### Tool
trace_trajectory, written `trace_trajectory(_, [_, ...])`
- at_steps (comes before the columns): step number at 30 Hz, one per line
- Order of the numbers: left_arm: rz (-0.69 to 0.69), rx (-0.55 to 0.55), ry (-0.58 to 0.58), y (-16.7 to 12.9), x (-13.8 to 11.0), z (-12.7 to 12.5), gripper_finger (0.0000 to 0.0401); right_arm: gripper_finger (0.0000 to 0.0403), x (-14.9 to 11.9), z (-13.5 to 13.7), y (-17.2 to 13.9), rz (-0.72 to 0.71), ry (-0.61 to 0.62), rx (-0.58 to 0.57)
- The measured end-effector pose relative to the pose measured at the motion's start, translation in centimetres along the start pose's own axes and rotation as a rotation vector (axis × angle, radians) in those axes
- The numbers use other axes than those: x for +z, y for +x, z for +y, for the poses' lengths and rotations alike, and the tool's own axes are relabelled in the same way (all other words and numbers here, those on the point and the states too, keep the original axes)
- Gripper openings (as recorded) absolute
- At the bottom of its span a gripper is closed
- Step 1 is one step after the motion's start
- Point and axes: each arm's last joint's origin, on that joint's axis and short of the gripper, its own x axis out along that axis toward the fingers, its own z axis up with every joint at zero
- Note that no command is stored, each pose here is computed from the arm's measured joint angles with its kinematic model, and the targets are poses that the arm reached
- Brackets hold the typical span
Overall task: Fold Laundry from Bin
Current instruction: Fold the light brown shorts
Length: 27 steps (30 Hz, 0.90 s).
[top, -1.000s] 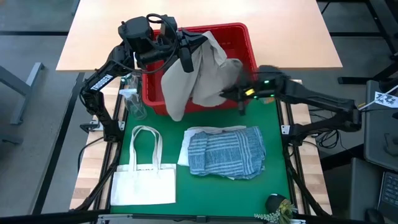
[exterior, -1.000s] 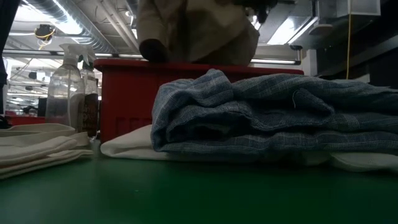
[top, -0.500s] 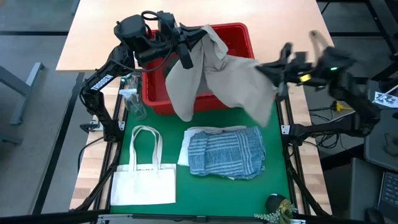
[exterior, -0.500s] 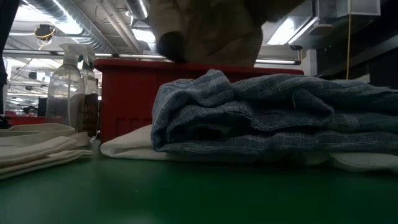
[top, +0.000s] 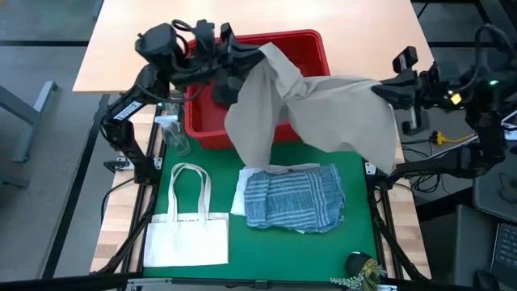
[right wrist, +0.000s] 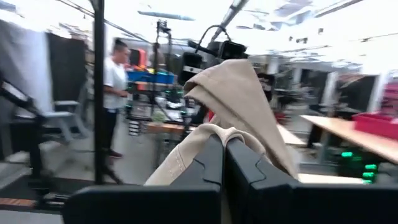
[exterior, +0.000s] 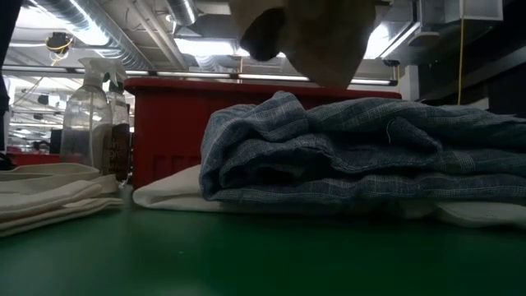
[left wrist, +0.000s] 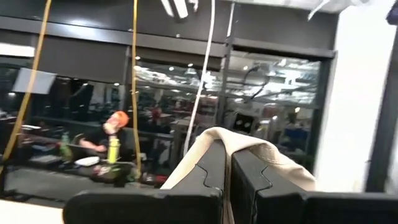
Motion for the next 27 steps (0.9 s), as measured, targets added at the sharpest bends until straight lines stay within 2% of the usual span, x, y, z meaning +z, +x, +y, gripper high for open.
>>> trace_trajectory(8, [0.031,-0.144,-0.052,-0.8,0.0,-4.0,0.0,0.0001,-0.1,0.6,0.3,0.011,0.139,0.268])
trace_trajectory(15, [0.151,-0.24,-0.113,-1.4,-1.3,-7.5,0.0,0.0001,-0.5,0.5,1.2,0.044,0.239,0.37])
trace_trajectory(21, [0.301,-0.222,-0.155,-2.2,-2.6,-9.2,0.0,0.0001,-1.4,1.0,3.5,0.103,0.337,0.481])
trace_trajectory(27, [0.435,-0.187,-0.201,-4.2,-2.9,-10.4,0.0,0.0001,-2.5,4.1,6.6,0.166,0.391,0.651])
